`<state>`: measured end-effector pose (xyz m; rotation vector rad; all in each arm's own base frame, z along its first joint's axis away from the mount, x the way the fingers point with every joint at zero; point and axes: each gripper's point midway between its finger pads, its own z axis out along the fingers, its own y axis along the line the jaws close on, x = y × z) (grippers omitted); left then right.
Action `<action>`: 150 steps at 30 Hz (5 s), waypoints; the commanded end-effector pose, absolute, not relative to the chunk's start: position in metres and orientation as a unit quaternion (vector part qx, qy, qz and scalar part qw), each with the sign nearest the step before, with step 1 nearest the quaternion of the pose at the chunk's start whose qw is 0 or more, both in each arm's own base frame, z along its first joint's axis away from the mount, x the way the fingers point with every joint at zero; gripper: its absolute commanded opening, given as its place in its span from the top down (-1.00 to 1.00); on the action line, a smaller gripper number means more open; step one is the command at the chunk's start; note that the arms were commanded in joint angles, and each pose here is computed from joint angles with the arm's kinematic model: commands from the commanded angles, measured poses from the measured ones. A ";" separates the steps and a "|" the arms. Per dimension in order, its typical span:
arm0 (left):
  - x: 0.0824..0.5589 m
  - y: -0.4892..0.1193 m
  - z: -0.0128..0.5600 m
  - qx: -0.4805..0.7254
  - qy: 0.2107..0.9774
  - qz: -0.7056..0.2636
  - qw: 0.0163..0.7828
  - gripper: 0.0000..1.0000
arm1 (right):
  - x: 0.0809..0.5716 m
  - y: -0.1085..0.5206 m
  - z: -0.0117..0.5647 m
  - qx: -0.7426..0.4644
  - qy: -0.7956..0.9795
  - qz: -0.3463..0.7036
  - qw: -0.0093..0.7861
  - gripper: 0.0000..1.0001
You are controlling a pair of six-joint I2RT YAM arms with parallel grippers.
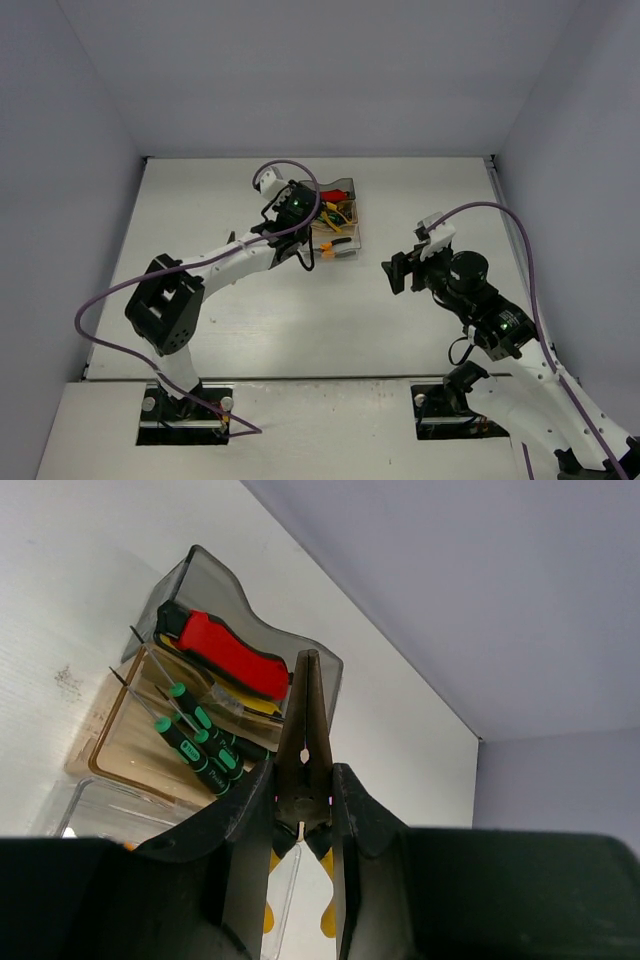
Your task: Sort the tools into containers
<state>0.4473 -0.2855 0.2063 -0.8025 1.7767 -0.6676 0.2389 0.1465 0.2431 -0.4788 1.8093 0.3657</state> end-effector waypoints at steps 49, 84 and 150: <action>0.415 -0.304 0.220 -0.387 0.666 -0.264 0.581 -0.23 | 0.244 0.149 0.253 -0.183 0.762 0.167 0.599 -0.67; 0.357 -0.086 0.209 -0.028 0.928 -0.071 0.364 -0.04 | 0.308 0.287 0.239 -0.443 0.696 0.279 0.491 -0.50; 0.341 -0.032 0.181 -0.043 0.939 0.001 0.341 -0.16 | 0.393 0.356 0.107 -0.503 0.704 0.349 0.361 -0.56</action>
